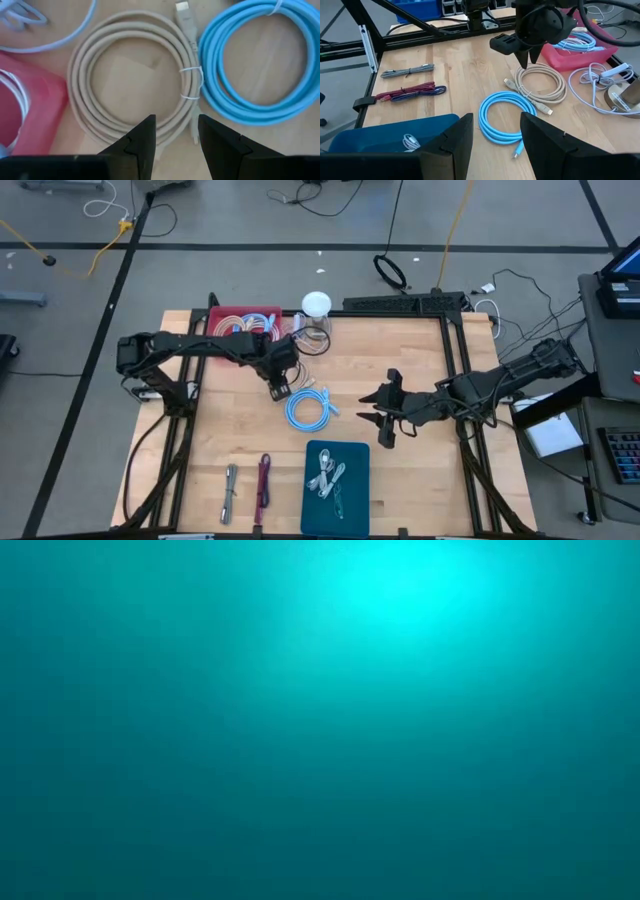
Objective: Pick & Place USB Port
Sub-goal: Put the brown HDMI cable into the red bin
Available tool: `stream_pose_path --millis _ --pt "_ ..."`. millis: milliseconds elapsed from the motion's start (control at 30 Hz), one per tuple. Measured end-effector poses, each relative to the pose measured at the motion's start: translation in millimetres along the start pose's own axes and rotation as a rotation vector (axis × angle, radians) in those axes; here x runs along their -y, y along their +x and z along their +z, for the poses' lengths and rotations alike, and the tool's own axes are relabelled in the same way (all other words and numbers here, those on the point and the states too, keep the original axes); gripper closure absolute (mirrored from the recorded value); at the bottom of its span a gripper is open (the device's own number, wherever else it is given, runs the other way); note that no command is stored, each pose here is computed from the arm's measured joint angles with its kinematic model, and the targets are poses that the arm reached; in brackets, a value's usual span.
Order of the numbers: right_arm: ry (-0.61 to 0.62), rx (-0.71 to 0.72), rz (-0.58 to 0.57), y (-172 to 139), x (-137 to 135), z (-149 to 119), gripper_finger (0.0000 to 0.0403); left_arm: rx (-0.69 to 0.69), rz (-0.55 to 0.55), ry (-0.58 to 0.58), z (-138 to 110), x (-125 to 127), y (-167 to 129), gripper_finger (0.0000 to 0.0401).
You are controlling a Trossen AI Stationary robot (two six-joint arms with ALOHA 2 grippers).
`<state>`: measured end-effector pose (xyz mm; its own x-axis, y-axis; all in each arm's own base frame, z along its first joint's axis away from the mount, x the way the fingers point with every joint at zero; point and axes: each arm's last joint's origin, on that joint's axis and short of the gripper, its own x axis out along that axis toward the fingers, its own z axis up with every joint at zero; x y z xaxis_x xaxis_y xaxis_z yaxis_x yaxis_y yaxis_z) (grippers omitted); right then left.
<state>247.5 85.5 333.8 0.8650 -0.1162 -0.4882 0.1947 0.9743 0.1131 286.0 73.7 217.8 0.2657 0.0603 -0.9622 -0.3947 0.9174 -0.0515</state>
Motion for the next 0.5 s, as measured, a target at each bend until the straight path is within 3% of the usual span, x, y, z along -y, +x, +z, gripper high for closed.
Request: stream_pose_path --millis 267,500 --pt "0.005 0.001 -0.001 0 0 0 0.0248 0.003 -0.034 -0.002 5 1 9 0.0252" --pt "0.010 0.007 0.001 0 0 1 0.0248 -0.133 -0.107 0.022 4 13 48 0.0252"
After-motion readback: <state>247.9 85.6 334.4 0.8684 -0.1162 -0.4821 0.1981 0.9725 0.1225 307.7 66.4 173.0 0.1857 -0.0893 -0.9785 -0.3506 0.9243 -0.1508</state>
